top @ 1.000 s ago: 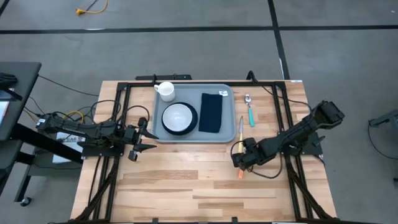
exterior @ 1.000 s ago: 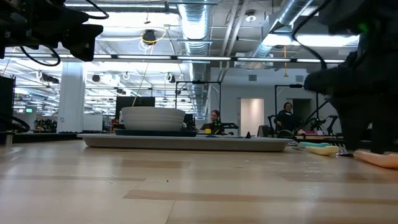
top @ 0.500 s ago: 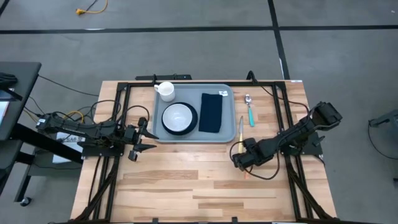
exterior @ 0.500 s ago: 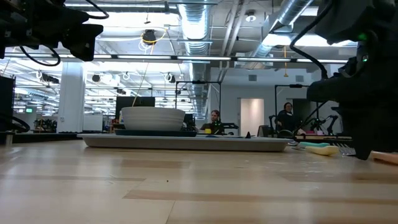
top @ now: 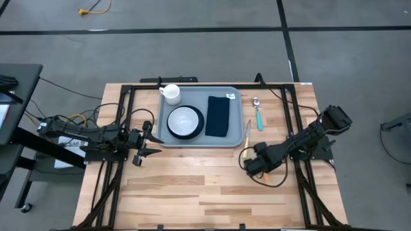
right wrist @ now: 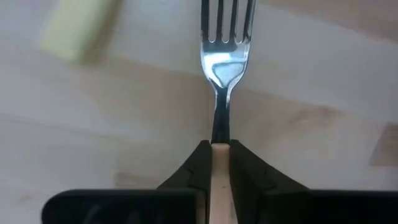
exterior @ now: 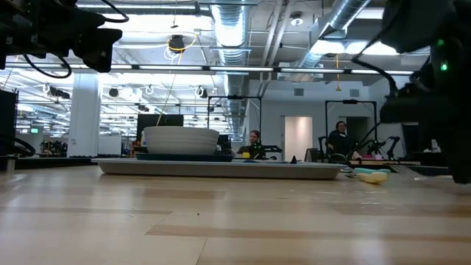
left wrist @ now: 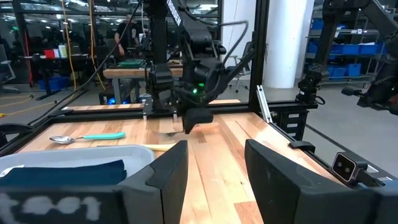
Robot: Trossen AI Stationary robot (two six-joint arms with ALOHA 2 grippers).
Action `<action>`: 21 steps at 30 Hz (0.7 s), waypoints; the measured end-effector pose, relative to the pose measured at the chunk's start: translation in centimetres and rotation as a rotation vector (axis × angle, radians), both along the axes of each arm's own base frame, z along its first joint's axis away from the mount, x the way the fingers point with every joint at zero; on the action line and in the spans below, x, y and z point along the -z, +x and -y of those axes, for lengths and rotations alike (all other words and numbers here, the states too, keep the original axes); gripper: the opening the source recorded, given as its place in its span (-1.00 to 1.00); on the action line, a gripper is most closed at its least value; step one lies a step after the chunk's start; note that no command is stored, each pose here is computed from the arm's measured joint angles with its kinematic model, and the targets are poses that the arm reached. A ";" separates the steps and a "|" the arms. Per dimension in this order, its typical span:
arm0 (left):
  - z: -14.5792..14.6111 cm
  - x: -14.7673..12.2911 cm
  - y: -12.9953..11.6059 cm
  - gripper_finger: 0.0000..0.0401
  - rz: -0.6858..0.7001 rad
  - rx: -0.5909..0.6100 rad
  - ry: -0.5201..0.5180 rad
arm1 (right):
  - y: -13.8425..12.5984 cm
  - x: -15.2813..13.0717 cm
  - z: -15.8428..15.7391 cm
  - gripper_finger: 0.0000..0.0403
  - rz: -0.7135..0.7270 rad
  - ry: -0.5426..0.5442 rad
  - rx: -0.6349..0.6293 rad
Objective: Set up tray
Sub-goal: Put the orange fork on the dark blue napkin
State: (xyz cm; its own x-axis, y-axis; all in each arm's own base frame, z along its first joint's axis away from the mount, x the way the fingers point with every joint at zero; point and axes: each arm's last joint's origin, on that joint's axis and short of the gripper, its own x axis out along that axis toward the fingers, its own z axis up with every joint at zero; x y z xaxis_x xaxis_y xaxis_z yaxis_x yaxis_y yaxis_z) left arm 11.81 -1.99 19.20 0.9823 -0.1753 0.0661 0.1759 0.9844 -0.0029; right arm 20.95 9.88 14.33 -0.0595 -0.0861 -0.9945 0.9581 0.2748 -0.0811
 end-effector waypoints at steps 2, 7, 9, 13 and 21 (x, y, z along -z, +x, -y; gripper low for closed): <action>0.0 0.0 0.0 -0.26 0.000 0.000 0.000 | 0.2 -0.7 -0.1 -0.88 -0.008 -0.010 -0.002; 0.0 0.0 0.0 -0.26 0.000 0.000 0.000 | 0.5 -2.4 -0.2 -0.88 -0.043 -0.047 -0.017; 0.0 0.0 0.0 -0.26 0.000 0.000 0.000 | 0.7 -3.2 -0.2 -0.88 -0.037 -0.067 -0.035; 0.0 0.0 0.0 -0.26 0.001 0.000 0.000 | 1.9 -5.3 0.6 -0.88 0.047 -0.073 -0.054; 0.0 0.0 0.0 -0.26 -0.001 0.001 -0.009 | 5.3 -9.2 5.6 -0.88 0.186 -0.065 -0.084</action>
